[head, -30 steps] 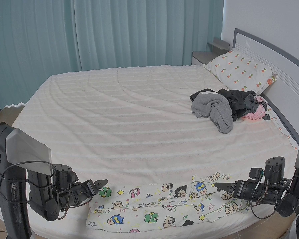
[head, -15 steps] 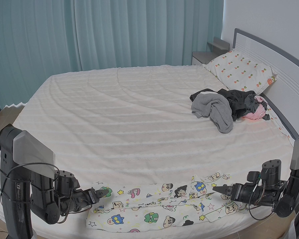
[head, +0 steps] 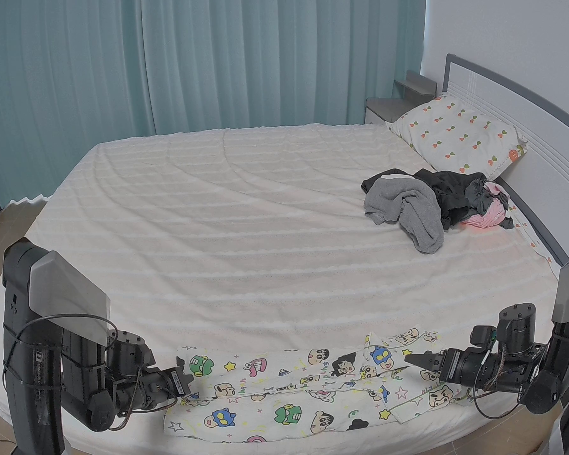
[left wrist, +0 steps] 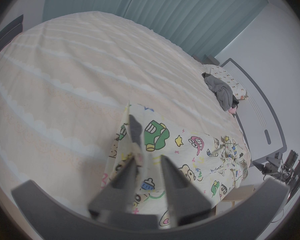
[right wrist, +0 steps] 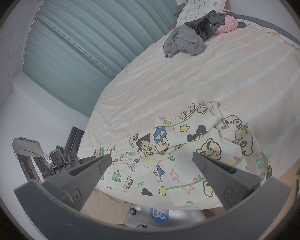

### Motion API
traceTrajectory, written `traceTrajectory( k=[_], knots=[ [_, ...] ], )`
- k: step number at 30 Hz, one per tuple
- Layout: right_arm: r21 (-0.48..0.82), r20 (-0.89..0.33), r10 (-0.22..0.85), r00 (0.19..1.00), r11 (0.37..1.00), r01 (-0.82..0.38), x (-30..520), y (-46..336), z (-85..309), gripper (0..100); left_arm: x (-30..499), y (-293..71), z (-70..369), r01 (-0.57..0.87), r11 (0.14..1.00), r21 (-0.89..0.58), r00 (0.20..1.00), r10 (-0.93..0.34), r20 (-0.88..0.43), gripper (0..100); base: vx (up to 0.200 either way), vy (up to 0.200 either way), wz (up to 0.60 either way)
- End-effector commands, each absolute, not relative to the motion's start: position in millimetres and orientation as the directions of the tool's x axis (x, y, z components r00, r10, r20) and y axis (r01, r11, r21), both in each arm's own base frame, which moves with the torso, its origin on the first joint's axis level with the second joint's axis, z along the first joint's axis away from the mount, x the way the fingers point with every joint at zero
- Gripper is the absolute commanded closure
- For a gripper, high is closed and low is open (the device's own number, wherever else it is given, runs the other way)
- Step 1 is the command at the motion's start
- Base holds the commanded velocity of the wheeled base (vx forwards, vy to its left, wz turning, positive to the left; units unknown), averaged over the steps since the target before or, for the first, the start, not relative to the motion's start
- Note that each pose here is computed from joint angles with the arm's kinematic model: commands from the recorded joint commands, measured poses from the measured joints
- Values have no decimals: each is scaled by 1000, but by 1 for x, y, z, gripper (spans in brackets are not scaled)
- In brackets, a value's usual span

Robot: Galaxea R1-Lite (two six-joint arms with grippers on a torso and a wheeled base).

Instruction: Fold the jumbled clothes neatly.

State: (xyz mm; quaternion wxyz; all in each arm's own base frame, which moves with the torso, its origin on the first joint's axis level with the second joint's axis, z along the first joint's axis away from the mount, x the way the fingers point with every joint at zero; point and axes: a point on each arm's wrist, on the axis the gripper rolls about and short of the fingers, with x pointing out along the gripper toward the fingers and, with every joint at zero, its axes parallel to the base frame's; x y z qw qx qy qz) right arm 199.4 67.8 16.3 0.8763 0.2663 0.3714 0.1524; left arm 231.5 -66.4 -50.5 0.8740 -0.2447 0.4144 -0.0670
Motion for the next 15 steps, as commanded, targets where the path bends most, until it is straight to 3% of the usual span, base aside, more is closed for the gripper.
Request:
traceTrajectory(
  k=[1, 15],
  knots=[
    [578, -583, 463, 668, 814, -60, 196, 67, 15, 0, 231, -65, -50, -90, 871, -483, 649, -317, -692, 100, 0, 0, 0],
    [577, -581, 463, 669, 814, -62, 196, 67, 15, 0, 257, -60, -26, -49, 850, -525, 764, -307, -568, 100, 0, 0, 0]
  ],
)
